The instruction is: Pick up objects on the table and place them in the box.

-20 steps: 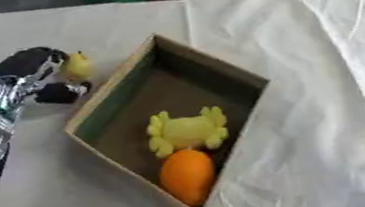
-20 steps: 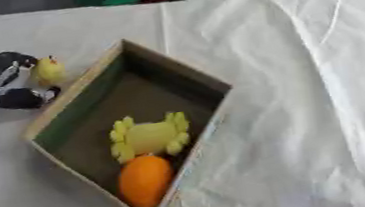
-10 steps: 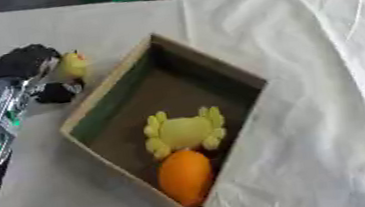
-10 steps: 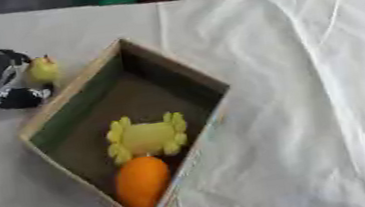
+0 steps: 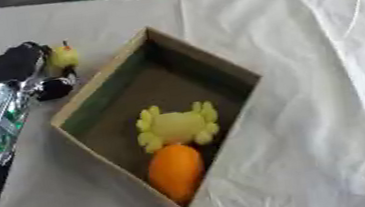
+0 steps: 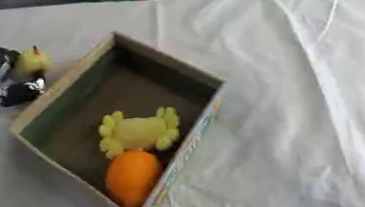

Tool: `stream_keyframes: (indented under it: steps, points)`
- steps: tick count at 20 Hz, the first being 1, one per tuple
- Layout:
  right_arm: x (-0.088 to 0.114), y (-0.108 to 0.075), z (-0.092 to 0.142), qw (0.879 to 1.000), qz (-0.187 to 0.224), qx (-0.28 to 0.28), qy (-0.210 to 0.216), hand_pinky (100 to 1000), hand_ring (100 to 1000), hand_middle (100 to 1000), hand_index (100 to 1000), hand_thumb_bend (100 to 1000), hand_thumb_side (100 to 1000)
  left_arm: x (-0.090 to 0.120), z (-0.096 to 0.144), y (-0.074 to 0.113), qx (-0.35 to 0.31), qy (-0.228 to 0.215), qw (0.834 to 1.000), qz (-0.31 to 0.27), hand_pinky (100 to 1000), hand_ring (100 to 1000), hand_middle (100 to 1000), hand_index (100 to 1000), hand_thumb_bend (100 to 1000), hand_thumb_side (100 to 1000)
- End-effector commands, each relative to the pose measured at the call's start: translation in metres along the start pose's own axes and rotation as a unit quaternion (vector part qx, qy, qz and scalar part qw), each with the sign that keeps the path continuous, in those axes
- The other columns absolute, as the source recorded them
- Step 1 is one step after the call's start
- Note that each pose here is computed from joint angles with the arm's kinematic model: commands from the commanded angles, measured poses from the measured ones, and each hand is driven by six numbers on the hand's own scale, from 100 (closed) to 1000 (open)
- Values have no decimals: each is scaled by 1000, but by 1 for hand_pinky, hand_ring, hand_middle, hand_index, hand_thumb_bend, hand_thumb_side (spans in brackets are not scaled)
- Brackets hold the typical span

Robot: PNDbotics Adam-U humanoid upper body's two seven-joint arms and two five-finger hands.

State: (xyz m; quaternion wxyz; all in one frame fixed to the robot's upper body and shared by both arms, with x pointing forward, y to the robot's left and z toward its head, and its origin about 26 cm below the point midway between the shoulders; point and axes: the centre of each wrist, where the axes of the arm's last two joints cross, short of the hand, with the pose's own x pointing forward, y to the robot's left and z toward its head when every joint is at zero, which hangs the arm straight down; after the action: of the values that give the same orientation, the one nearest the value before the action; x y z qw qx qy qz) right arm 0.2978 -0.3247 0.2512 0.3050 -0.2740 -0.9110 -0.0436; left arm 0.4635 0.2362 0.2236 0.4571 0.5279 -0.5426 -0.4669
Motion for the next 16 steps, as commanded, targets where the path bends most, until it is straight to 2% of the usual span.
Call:
stream_keyframes:
  steps: [1, 5, 9, 16]
  points:
    - [8, -4, -5, 1000, 2, -2, -16, 711, 534, 455, 701, 100, 432, -1, -2, 11, 6, -4, 1000, 22, 416, 648, 582, 697, 100, 464]
    - [6, -5, -4, 1000, 7, -5, -10, 712, 534, 455, 702, 100, 435, 0, -2, 16, -39, -19, 996, 78, 378, 613, 552, 666, 100, 445]
    - [6, -5, -4, 1000, 9, -6, -7, 713, 534, 455, 703, 100, 437, 0, 1, 29, -45, -24, 993, 110, 341, 584, 520, 634, 100, 252]
    - [6, -5, -3, 1000, 9, -4, -7, 713, 535, 456, 703, 100, 441, 7, 8, 46, 16, -14, 994, 107, 261, 523, 470, 578, 100, 260]
